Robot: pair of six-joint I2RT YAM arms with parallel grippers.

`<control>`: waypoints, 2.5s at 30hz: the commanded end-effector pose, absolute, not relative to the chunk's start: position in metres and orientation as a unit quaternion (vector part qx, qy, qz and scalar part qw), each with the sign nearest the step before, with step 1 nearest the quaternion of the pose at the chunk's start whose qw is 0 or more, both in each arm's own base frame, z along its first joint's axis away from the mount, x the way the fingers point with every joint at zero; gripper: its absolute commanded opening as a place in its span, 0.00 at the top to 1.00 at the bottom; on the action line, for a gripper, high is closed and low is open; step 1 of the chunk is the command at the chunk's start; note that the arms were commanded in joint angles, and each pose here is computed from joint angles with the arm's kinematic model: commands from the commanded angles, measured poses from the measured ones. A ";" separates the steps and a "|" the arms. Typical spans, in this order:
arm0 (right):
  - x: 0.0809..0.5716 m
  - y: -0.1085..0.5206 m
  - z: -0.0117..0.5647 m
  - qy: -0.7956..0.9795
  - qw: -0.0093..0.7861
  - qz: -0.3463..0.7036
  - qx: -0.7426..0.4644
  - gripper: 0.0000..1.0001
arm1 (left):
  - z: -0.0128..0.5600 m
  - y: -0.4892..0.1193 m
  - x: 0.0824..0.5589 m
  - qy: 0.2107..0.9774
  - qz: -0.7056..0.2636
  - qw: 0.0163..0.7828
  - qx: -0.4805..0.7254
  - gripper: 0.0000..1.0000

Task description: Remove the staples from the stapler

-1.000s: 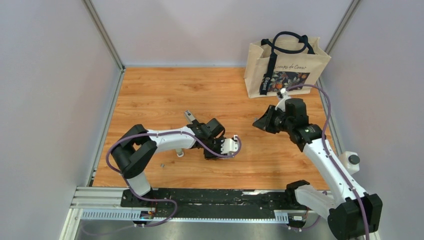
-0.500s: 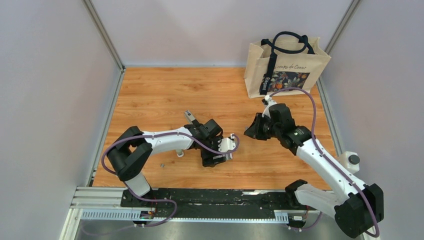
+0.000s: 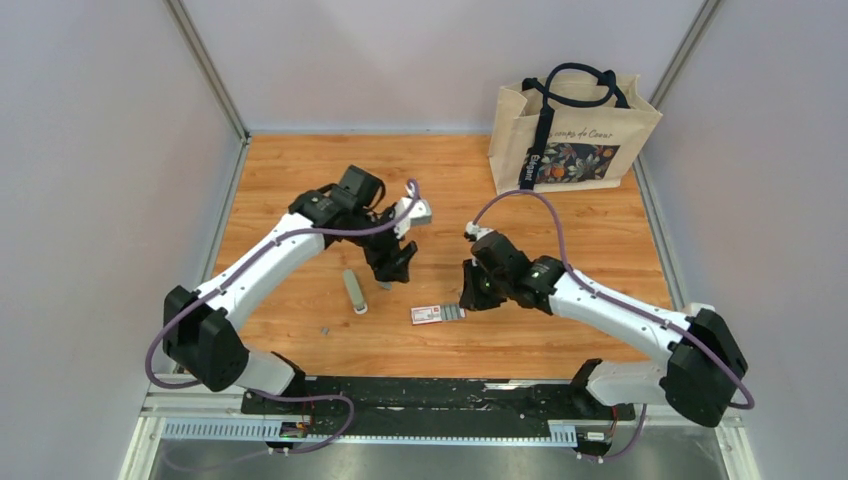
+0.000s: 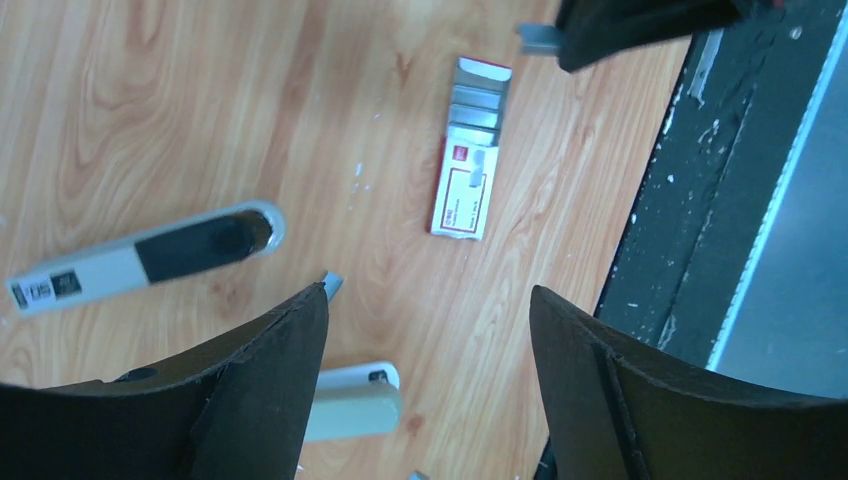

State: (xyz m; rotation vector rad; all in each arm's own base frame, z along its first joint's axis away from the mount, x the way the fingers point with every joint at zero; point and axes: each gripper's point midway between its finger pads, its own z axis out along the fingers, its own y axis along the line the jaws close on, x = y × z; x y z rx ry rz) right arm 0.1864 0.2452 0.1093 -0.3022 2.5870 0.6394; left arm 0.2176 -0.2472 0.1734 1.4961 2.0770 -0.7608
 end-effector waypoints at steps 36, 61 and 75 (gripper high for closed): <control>0.183 0.296 0.041 0.962 0.172 0.105 -0.187 1.00 | 0.161 -0.192 0.210 0.825 -0.279 0.213 0.444 0.23; 0.187 0.289 0.050 0.965 0.158 0.109 -0.180 1.00 | 0.163 -0.191 0.206 0.822 -0.279 0.227 0.442 0.24; 0.185 0.293 0.042 0.967 0.142 0.109 -0.182 1.00 | 0.163 -0.189 0.206 0.821 -0.273 0.233 0.443 0.24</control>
